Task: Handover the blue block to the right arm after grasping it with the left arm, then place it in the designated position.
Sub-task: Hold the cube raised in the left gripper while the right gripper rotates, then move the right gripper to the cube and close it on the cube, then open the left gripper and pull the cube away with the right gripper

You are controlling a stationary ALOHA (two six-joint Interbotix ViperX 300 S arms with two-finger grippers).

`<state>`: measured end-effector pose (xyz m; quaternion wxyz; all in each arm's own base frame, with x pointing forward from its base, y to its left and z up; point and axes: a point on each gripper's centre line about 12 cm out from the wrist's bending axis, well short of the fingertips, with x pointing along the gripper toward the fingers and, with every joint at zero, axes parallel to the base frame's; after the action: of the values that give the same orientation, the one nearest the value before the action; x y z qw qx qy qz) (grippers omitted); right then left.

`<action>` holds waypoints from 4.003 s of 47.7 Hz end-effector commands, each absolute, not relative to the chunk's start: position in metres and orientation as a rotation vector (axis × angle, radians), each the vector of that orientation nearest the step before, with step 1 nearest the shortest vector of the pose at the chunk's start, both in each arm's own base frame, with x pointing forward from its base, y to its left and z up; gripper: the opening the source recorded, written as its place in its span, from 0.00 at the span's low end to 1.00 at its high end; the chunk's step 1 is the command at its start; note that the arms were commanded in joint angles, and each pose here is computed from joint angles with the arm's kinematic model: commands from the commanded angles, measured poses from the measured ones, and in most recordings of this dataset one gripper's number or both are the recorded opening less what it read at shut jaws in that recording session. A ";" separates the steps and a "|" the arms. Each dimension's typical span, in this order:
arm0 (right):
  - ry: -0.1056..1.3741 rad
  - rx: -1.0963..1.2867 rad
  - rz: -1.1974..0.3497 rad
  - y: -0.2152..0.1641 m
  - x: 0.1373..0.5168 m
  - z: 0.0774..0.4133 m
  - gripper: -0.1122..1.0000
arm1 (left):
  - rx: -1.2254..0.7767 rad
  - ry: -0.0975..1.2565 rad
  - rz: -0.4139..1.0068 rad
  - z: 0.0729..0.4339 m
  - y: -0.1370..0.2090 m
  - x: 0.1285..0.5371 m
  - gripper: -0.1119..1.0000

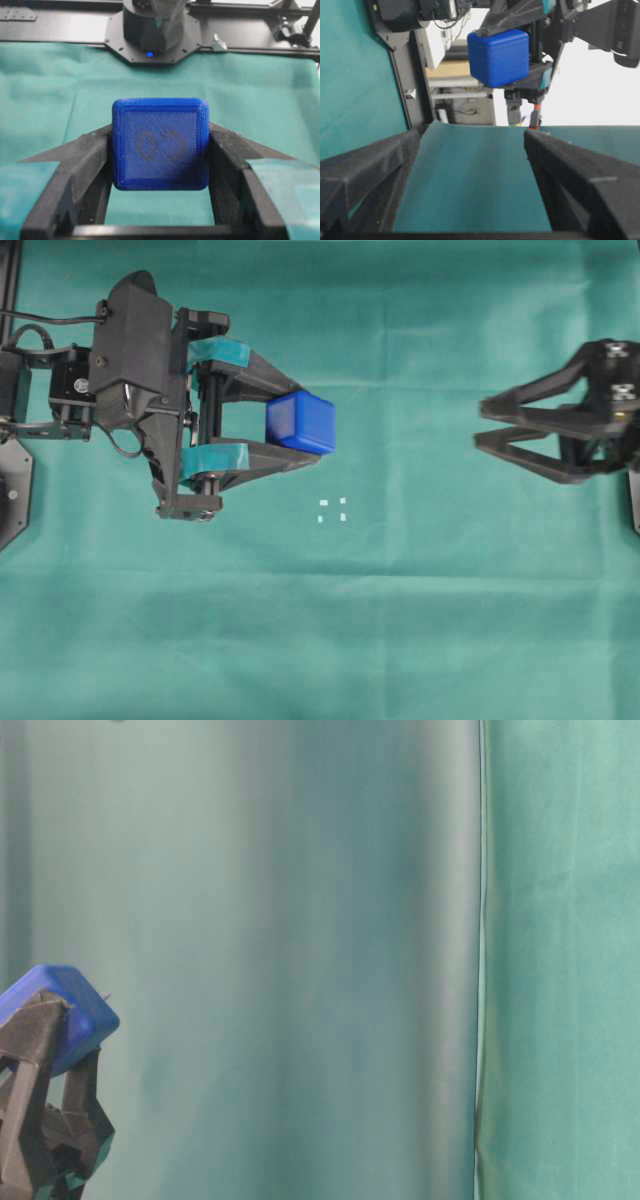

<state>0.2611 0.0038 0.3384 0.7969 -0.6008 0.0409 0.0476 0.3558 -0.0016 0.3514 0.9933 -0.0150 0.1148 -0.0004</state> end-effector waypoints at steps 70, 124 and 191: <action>0.089 -1.284 0.152 0.009 0.410 0.365 0.95 | -0.029 0.207 0.000 0.361 -0.001 0.351 0.52; 0.162 -1.215 0.102 0.001 0.406 0.360 0.64 | -0.030 0.212 -0.003 0.361 -0.002 0.351 0.52; 0.165 -1.215 0.104 0.001 0.400 0.358 0.64 | -0.040 0.209 -0.025 0.362 -0.010 0.343 1.00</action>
<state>0.4076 0.0036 0.3440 0.8134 -0.5716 0.0885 0.0623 0.3495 -0.0086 0.3494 0.9922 -0.0190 0.1226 -0.0096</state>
